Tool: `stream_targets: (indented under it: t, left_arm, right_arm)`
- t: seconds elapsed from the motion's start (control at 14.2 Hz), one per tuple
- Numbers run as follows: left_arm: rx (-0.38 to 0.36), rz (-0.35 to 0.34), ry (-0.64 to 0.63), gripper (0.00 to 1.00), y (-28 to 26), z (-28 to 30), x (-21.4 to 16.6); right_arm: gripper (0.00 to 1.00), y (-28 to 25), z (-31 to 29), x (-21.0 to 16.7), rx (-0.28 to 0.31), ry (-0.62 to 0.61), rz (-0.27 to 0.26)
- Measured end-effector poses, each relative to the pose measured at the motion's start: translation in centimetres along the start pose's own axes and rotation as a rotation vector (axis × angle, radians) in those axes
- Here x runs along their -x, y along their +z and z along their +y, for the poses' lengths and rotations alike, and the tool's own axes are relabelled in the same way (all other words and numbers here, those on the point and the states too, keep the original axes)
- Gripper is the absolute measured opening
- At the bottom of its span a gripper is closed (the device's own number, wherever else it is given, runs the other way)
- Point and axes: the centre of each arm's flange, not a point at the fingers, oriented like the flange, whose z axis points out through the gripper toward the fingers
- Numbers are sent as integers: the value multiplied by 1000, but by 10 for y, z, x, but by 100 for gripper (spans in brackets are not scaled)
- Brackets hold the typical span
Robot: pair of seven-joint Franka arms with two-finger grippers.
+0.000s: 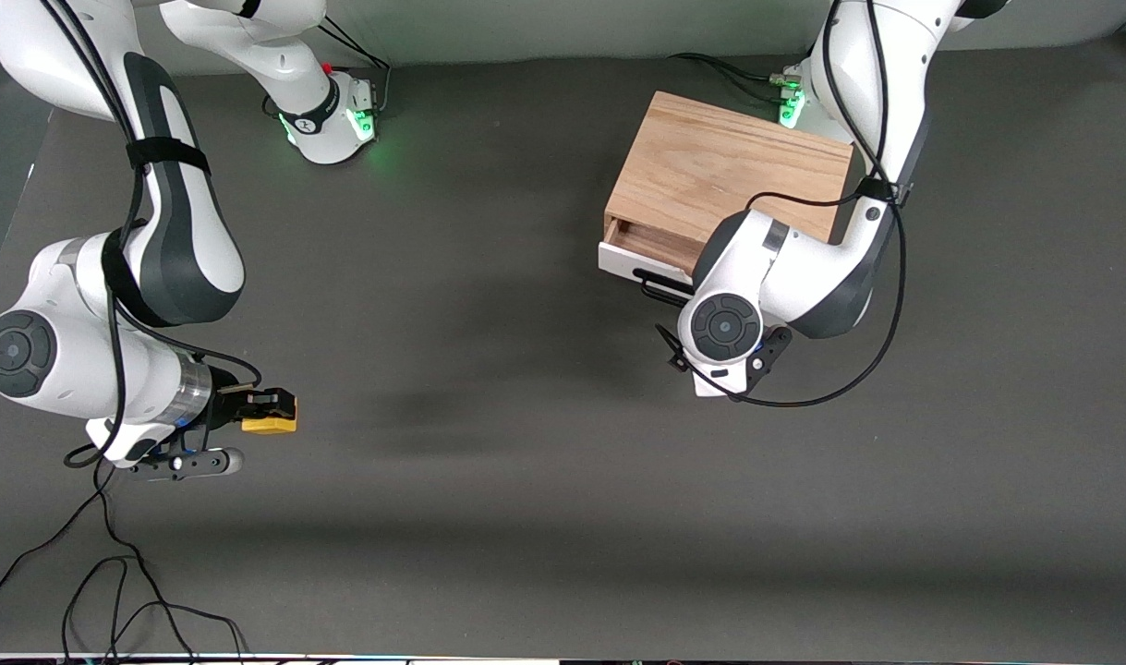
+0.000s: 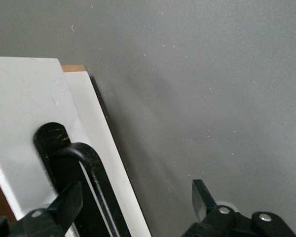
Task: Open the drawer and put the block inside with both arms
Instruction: 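Pull the drawer handle outward with the left gripper to open the drawer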
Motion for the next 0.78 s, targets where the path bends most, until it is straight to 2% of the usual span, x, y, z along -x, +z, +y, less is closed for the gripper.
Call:
stream_targets:
  t: [0.78]
  left_arm:
    - [-4, -32, -22, 100, 15, 5, -9]
  right_arm:
    - [56, -3, -12, -1, 0, 0, 8]
